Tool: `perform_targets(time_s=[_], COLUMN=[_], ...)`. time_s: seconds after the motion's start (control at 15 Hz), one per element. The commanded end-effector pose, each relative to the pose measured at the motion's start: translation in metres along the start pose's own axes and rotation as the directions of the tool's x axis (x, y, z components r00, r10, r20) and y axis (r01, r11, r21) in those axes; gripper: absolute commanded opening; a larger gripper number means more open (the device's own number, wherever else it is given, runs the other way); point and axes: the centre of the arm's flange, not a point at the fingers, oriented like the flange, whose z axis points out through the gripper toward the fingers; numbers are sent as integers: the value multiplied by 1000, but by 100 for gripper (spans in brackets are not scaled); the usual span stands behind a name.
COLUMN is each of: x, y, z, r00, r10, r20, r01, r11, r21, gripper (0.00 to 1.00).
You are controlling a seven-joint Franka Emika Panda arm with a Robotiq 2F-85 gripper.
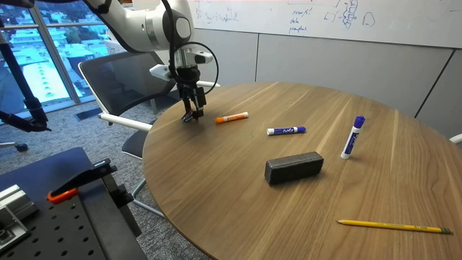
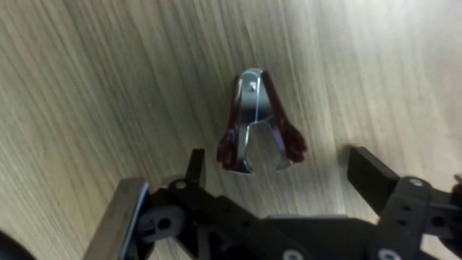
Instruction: Move the silver object to the right
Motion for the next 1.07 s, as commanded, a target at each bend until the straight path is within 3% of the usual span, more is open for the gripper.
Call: perform_targets(time_s=[0.0, 0.67, 0.73, 0.8, 1.0], x=[55, 14, 16, 19, 23], y=[-27, -3, 0, 1, 8], z=[21, 0, 0, 1, 0], r00=[999, 978, 977, 977, 974], r10=[32, 48, 54, 62, 80], r20=[17, 205, 205, 205, 212], r01=[-32, -45, -51, -58, -75], r11=[999, 999, 998, 998, 997], r21=[-7, -19, -20, -24, -30], gripper=[100, 100, 91, 72, 49])
